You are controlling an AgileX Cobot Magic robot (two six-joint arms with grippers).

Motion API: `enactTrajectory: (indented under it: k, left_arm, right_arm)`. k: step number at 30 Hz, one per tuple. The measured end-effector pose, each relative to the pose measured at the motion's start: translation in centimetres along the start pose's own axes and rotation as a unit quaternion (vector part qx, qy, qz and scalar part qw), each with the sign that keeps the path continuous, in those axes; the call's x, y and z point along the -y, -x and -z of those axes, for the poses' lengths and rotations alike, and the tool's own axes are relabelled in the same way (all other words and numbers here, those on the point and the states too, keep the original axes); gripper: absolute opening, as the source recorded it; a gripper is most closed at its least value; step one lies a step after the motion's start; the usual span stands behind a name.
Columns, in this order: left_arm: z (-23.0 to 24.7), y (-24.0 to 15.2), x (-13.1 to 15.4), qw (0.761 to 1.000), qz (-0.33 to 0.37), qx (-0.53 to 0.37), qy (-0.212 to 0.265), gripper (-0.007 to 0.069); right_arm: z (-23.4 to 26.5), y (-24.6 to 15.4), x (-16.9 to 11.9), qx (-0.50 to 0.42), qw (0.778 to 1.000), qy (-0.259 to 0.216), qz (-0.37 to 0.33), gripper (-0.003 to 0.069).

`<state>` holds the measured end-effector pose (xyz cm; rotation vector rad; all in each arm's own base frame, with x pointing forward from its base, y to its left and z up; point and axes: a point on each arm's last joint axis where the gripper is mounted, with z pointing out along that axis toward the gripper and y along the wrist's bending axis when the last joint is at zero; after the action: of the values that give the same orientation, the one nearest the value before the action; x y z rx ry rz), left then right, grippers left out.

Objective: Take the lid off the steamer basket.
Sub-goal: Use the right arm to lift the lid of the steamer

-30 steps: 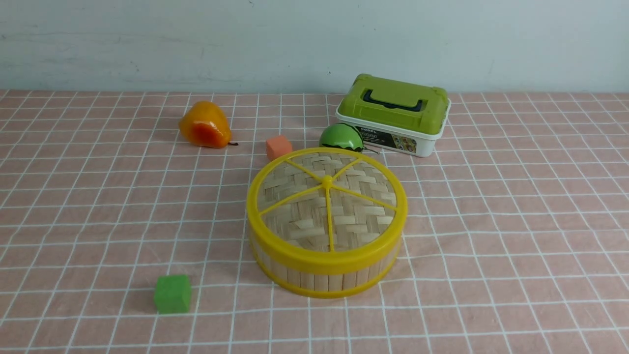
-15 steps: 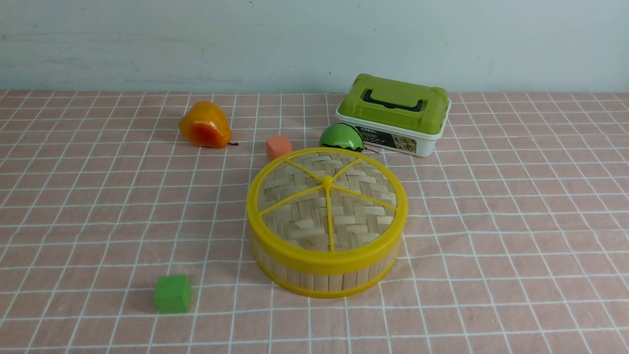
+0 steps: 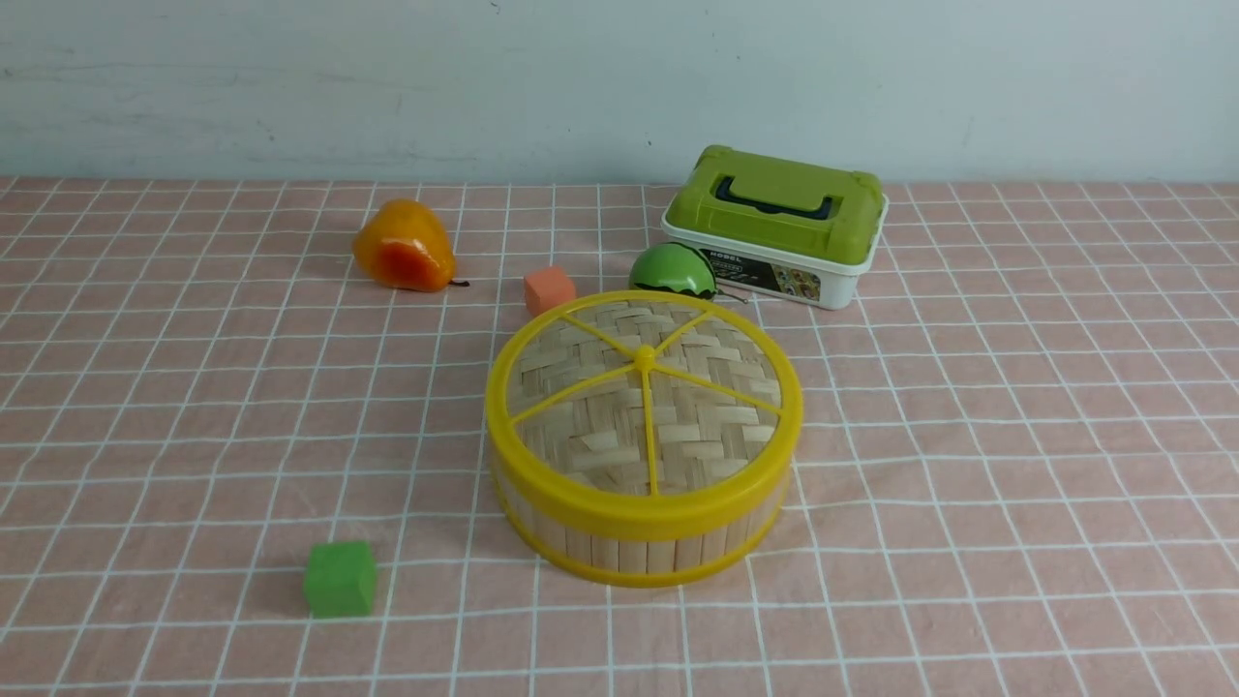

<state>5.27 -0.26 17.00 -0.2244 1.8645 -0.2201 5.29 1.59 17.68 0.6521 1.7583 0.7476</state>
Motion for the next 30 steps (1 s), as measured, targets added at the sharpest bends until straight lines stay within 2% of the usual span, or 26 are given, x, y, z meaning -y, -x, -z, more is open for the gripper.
enactTrajectory:
  k: [3,4,11,14,15,16,18,20,24,25,27,28,30]
  left_arm:
    - [0.0,0.0,0.0,1.0,0.0,0.0,0.0,0.0239]
    - [0.0,0.0,0.0,1.0,0.0,0.0,0.0,0.0239]
    - [0.0,0.0,0.0,1.0,0.0,0.0,0.0,0.0239]
    - [0.0,0.0,0.0,1.0,0.0,0.0,0.0,0.0239]
    - [0.0,0.0,0.0,1.0,0.0,0.0,0.0,0.0239]
    - [0.0,0.0,0.0,1.0,0.0,0.0,0.0,0.0239]
    - [0.0,0.0,0.0,1.0,0.0,0.0,0.0,0.0239]
    - [0.0,0.0,0.0,1.0,0.0,0.0,0.0,0.0239]
    - [0.0,0.0,0.0,1.0,0.0,0.0,0.0,0.0239]
    - [0.0,0.0,0.0,1.0,0.0,0.0,0.0,0.0239]
    - [0.0,0.0,0.0,1.0,0.0,0.0,0.0,0.0239]
    - [0.0,0.0,0.0,1.0,0.0,0.0,0.0,0.0239]
    - [0.0,0.0,0.0,1.0,0.0,0.0,0.0,0.0239]
  right_arm:
    - [0.0,-0.1,-0.5,-0.01,0.994,0.027,-0.104,0.0221]
    - [0.0,-0.1,-0.5,-0.01,0.993,0.028,-0.111,0.0223]
    - [0.0,-0.1,-0.5,-0.007,0.994,0.028,-0.106,0.0227]
    - [0.0,-0.1,-0.5,-0.006,0.997,0.028,-0.073,0.0227]
    - [0.1,0.0,-0.8,-0.01,0.999,0.03,-0.032,0.0227]
    - [0.2,0.0,-0.8,-0.011,0.999,0.03,-0.026,0.0227]
    - [1.5,1.9,-3.8,-0.01,0.993,0.052,0.107,0.0192]
    - [2.4,4.3,-6.8,-0.024,0.977,0.044,0.208,0.0116]
    - [2.5,7.3,-10.3,-0.079,0.95,0.015,0.302,0.0015]
    - [1.9,9.1,-12.1,-0.12,0.931,-0.004,0.345,-0.0008]
    - [1.1,10.1,-13.0,-0.157,0.917,-0.016,0.365,-0.0018]
    - [0.1,11.3,-14.2,-0.191,0.9,-0.019,0.392,-0.002]
    - [-1.7,12.8,-15.8,-0.239,0.879,-0.013,0.412,-0.0021]
